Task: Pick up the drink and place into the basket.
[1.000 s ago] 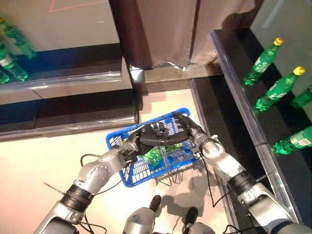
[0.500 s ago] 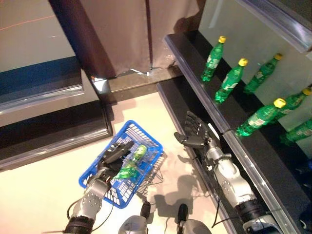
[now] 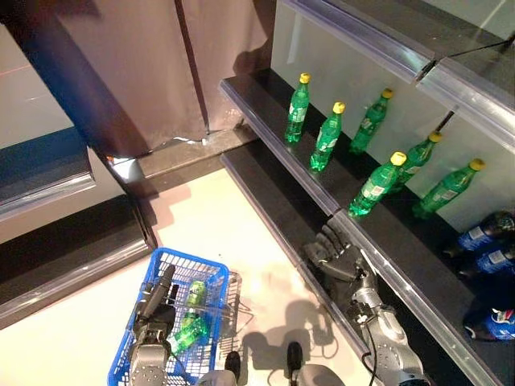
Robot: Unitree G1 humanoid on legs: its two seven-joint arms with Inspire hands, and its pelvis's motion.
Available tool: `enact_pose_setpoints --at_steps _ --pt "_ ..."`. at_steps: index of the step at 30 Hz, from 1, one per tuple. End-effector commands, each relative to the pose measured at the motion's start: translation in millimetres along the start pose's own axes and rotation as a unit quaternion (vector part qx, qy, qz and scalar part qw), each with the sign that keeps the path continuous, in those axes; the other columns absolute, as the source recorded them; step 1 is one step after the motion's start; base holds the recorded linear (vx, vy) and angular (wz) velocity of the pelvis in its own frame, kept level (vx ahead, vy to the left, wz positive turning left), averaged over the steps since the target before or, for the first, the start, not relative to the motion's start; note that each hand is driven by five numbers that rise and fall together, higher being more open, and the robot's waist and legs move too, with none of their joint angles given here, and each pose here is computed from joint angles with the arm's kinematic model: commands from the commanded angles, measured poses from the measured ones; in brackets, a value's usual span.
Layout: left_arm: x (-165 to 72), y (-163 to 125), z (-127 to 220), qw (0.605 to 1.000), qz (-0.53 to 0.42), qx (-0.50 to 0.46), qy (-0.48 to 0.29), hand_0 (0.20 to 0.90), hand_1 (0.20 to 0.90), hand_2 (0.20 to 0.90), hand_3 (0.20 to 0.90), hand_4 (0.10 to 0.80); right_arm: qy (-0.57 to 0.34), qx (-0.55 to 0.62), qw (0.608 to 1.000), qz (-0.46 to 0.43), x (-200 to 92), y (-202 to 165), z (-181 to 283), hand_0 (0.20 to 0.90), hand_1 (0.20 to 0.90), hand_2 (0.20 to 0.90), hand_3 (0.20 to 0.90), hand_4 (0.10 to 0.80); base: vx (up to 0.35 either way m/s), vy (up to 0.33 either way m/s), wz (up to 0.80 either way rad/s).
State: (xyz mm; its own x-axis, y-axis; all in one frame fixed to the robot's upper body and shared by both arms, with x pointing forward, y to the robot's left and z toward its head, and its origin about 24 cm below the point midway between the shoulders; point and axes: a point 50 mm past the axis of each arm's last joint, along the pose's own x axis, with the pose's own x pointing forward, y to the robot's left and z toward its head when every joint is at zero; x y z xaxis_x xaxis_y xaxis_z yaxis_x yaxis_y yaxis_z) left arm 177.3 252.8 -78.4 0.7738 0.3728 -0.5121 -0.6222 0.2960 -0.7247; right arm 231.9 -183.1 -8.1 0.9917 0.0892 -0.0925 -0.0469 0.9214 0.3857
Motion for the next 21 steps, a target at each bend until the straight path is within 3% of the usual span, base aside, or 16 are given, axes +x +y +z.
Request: enact_pose_setpoints --at_steps 1,15,21 --pt "13.4 -70.1 27.1 0.982 -0.165 -0.026 -0.085 0.3 0.3 0.3 0.2 0.1 -0.111 -0.107 0.988 0.006 2.8 1.7 42.5 0.9 0.9 0.9 0.9 0.8 -0.005 -0.014 -0.03" --pt "13.1 -60.0 22.0 0.988 -0.134 -0.035 -0.074 0.3 0.3 0.3 0.2 0.1 -0.137 -0.152 0.976 -0.079 -4.9 -14.5 53.1 0.9 0.9 0.9 0.9 0.8 -0.012 -0.041 -0.13" --pt "11.9 -63.4 31.9 0.986 -0.115 -0.038 -0.119 0.3 0.3 0.3 0.2 0.1 -0.143 -0.161 0.973 -0.085 -6.6 -17.9 60.1 0.9 0.9 0.9 0.9 0.8 -0.025 -0.028 -0.22"
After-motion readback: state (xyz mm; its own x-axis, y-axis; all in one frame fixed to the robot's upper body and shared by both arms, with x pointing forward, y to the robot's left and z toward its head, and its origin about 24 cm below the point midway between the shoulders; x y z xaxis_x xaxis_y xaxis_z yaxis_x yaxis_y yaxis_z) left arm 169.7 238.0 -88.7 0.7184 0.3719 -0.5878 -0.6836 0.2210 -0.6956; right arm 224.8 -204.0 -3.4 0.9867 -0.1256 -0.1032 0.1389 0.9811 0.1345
